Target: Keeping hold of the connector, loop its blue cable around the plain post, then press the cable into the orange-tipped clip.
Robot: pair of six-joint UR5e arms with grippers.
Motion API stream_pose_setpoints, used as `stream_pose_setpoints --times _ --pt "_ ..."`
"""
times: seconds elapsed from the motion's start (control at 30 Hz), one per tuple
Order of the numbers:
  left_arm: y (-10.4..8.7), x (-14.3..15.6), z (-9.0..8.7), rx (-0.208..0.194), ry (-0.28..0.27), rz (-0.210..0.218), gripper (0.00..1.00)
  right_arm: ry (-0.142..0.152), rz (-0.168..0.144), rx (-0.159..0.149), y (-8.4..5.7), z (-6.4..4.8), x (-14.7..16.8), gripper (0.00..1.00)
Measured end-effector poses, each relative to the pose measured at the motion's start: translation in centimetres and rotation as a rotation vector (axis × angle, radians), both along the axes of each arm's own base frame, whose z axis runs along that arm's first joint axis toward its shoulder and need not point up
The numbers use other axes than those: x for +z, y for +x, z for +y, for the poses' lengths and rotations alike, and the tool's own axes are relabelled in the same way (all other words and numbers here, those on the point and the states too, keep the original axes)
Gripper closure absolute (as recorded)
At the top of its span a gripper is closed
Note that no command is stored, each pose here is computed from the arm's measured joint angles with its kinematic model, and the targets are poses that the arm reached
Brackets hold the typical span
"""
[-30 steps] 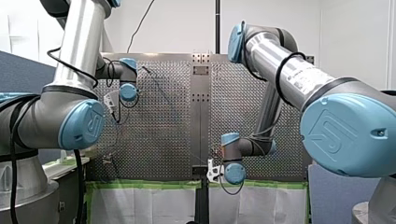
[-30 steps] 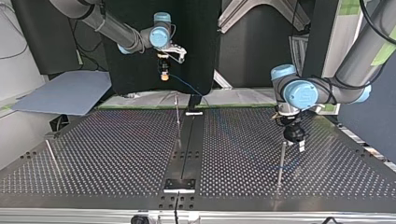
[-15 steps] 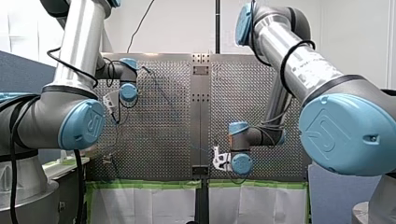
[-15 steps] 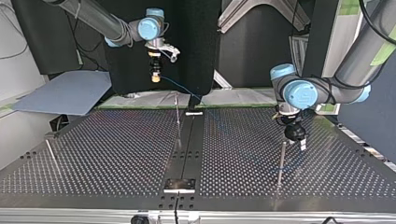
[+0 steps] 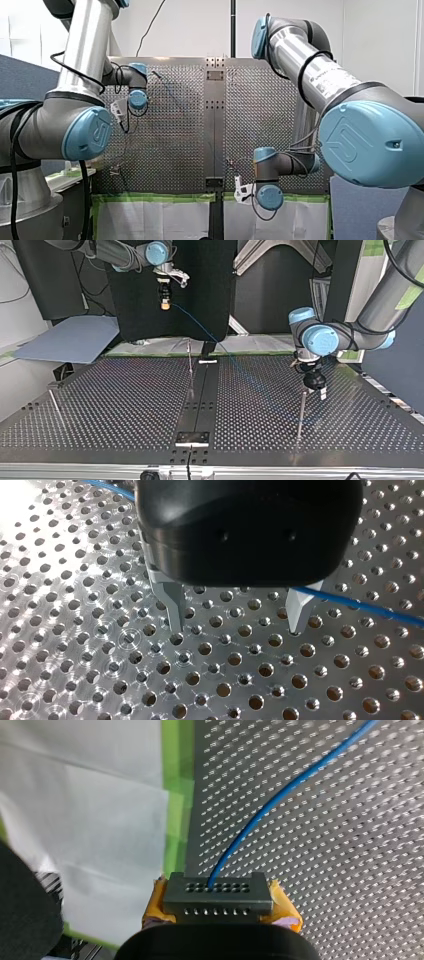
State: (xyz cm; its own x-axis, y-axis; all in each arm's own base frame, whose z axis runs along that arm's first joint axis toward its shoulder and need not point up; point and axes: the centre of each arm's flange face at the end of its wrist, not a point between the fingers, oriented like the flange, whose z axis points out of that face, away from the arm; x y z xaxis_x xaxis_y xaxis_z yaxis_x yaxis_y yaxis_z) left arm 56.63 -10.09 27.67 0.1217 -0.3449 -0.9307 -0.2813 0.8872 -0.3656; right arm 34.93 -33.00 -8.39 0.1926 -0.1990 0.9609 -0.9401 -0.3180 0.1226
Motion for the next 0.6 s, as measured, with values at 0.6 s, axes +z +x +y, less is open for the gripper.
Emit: stream_pose_setpoints --times 0.6 --pt "-0.3 -0.5 0.3 -0.005 -0.108 -0.013 0.0 -0.115 -0.068 0.018 -2.9 -5.4 0.6 1.0"
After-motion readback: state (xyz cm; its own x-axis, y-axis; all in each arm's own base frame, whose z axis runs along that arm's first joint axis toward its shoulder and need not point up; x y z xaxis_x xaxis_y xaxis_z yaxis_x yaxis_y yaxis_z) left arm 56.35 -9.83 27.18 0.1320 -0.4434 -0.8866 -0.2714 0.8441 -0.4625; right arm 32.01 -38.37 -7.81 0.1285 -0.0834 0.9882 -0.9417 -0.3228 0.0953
